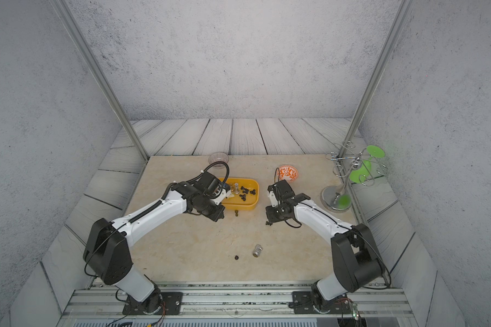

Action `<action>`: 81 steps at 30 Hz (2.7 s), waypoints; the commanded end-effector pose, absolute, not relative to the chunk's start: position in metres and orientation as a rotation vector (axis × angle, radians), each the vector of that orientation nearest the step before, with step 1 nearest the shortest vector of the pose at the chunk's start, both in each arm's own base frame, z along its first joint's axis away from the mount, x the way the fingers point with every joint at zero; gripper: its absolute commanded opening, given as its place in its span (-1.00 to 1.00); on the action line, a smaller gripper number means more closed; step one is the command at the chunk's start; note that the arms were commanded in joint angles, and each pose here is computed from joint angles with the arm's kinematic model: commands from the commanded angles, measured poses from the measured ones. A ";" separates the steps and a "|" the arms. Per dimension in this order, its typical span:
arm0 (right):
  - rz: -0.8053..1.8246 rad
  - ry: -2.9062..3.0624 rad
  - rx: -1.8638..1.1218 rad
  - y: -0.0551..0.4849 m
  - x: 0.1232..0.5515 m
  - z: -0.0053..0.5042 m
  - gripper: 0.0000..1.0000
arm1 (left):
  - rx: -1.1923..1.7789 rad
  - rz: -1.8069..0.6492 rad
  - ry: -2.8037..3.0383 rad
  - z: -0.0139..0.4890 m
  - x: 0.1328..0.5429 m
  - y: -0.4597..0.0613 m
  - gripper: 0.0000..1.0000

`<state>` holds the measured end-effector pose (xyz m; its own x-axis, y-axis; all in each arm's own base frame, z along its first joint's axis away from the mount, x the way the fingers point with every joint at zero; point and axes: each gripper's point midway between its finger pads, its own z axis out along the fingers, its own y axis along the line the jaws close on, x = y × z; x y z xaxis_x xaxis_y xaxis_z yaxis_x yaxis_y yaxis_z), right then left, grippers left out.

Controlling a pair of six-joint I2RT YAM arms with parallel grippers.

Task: Put the chess pieces into the storage box
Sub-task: Place the chess piece in the storage box, then pick up the chess piece at the center of the board.

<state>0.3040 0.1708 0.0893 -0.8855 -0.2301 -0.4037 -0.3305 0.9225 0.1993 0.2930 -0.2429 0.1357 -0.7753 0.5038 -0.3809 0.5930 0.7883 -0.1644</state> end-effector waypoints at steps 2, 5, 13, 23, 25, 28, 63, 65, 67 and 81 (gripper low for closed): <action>0.360 2.705 -0.385 0.164 0.299 0.088 -0.36 | 0.768 -0.368 2.540 0.166 0.325 -0.243 -0.86; 0.364 2.715 -0.402 0.166 0.300 0.085 -0.36 | 0.733 -0.372 2.488 0.170 0.347 -0.246 -0.86; 0.350 2.714 -0.402 0.165 0.302 0.088 -0.36 | 0.653 -0.329 2.542 0.158 0.388 -0.241 -0.86; 0.338 2.741 -0.402 0.163 0.300 0.080 -0.36 | 0.596 -0.292 2.622 0.111 0.430 -0.236 -0.86; 0.331 2.759 -0.403 0.163 0.298 0.077 -0.36 | 0.597 -0.286 2.632 0.104 0.437 -0.236 -0.86; 0.340 2.766 -0.401 0.164 0.298 0.076 -0.36 | 0.598 -0.284 2.635 0.098 0.447 -0.239 -0.85; 0.526 2.612 -0.749 0.232 0.254 0.119 -0.30 | 0.352 -0.345 2.545 0.141 0.414 -0.186 -0.31; 0.541 2.616 -0.809 0.244 0.243 0.115 -0.30 | 0.332 -0.321 2.548 0.141 0.410 -0.177 -0.31; 0.548 2.623 -0.871 0.254 0.232 0.110 -0.30 | 0.312 -0.321 2.550 0.142 0.408 -0.170 -0.31; 0.606 2.623 -1.249 0.298 0.170 0.082 -0.32 | 0.272 -0.321 2.587 0.138 0.398 -0.154 -0.31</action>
